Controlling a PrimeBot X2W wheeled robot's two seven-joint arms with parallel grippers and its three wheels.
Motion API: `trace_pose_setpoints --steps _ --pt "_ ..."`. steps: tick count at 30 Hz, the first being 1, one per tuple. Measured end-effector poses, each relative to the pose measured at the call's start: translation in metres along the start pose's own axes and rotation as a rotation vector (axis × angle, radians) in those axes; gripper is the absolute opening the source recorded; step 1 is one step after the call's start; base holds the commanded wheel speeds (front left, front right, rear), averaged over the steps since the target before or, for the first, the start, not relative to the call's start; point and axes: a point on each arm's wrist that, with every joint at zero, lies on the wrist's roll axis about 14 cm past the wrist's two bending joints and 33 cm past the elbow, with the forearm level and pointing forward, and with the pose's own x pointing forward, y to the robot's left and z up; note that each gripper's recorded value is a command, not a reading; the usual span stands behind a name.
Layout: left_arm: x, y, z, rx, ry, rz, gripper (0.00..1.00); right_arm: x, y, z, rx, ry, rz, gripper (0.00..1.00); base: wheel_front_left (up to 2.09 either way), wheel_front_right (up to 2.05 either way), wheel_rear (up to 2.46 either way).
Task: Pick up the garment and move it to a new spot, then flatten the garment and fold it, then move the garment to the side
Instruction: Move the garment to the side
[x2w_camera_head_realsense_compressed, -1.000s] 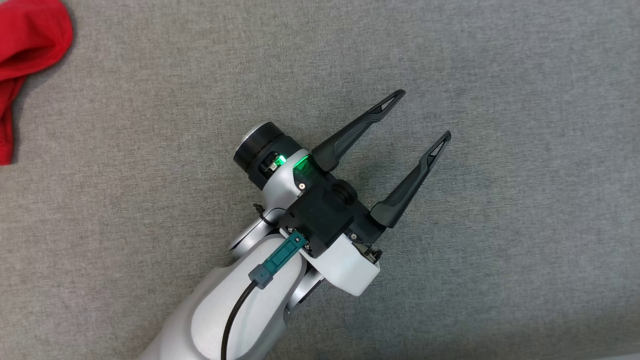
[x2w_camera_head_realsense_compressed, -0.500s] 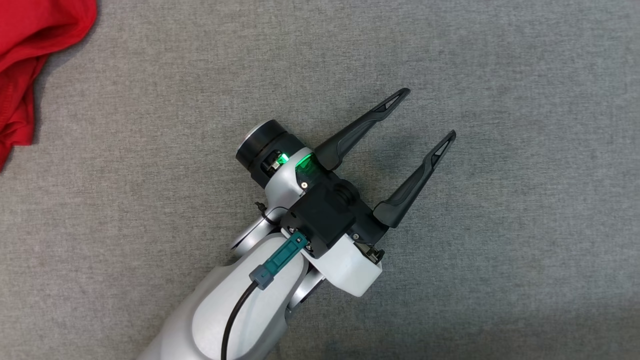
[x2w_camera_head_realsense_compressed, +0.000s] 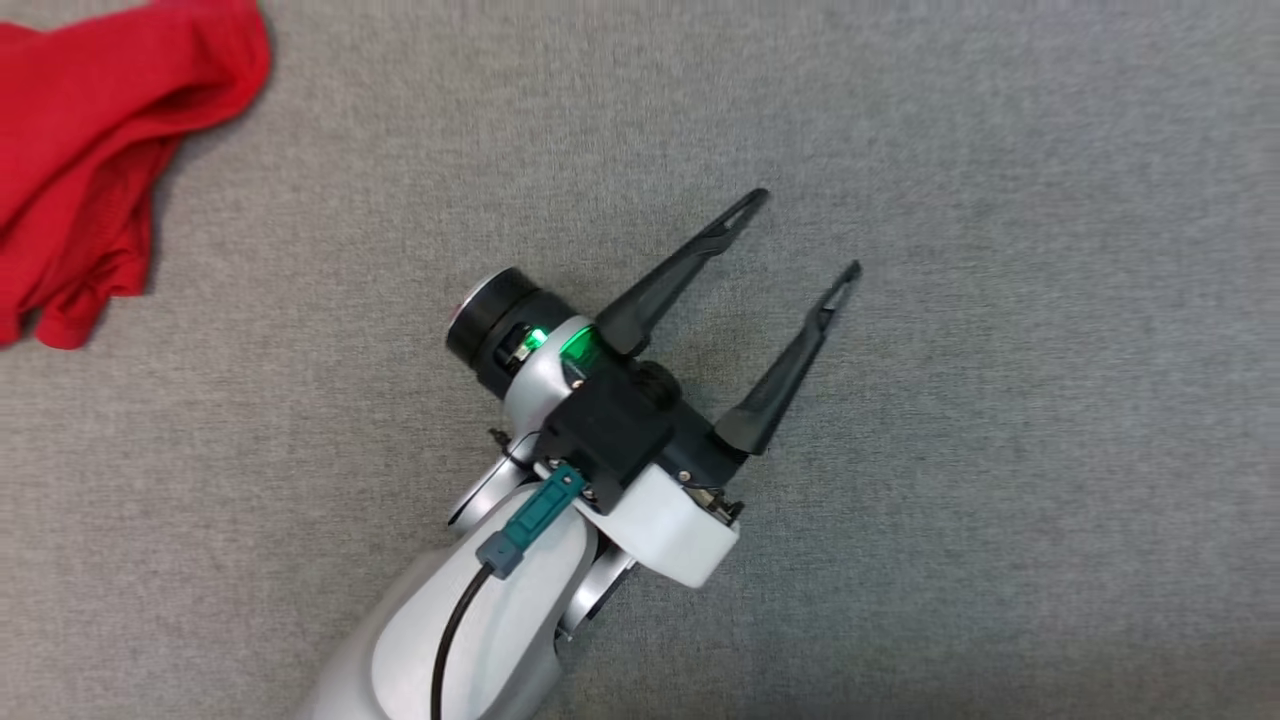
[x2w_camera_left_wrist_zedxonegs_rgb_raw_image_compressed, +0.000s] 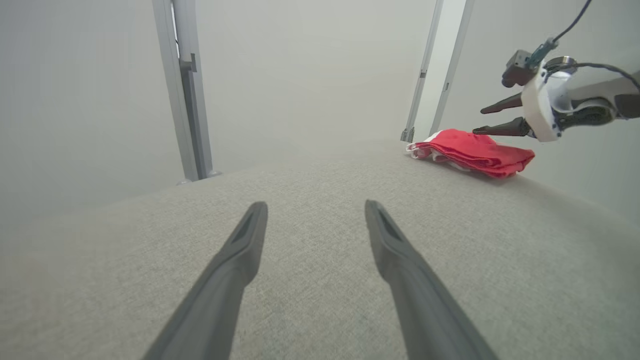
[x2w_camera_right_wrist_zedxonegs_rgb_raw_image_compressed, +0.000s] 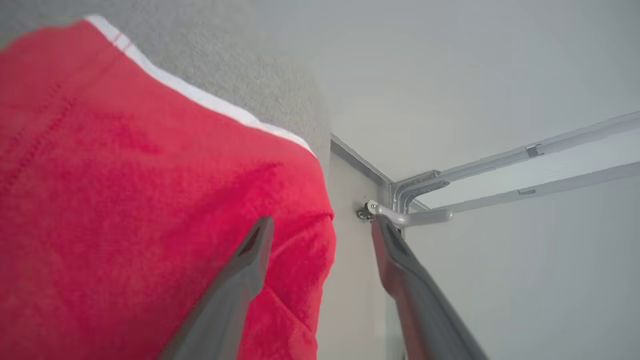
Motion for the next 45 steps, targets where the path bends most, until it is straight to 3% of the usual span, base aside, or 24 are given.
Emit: trace_pose_setpoints --steps 9,14,22,34,45 --pt "-0.031 0.011 0.041 0.036 -0.046 0.137 1.0 -0.036 0.024 0.097 0.254 -0.312 0.009 1.0 0.0 0.0 0.0" --pt "-0.061 0.025 0.068 0.071 -0.083 0.256 1.0 -0.083 0.043 0.157 0.38 -0.528 0.06 1.0 0.0 0.0 0.0" --pt "-0.126 0.056 0.101 0.124 -0.137 0.462 1.0 -0.163 0.062 0.204 0.552 -0.772 0.081 1.0 0.0 0.0 0.0" --pt "-0.204 0.07 0.106 0.121 -0.145 0.648 1.0 -0.24 0.139 0.218 0.76 -0.894 0.174 1.0 0.0 0.0 0.0" --pt "-0.226 0.063 0.095 0.101 -0.121 0.677 1.0 -0.27 0.178 0.208 0.792 -0.879 0.207 1.0 0.0 0.0 0.0"
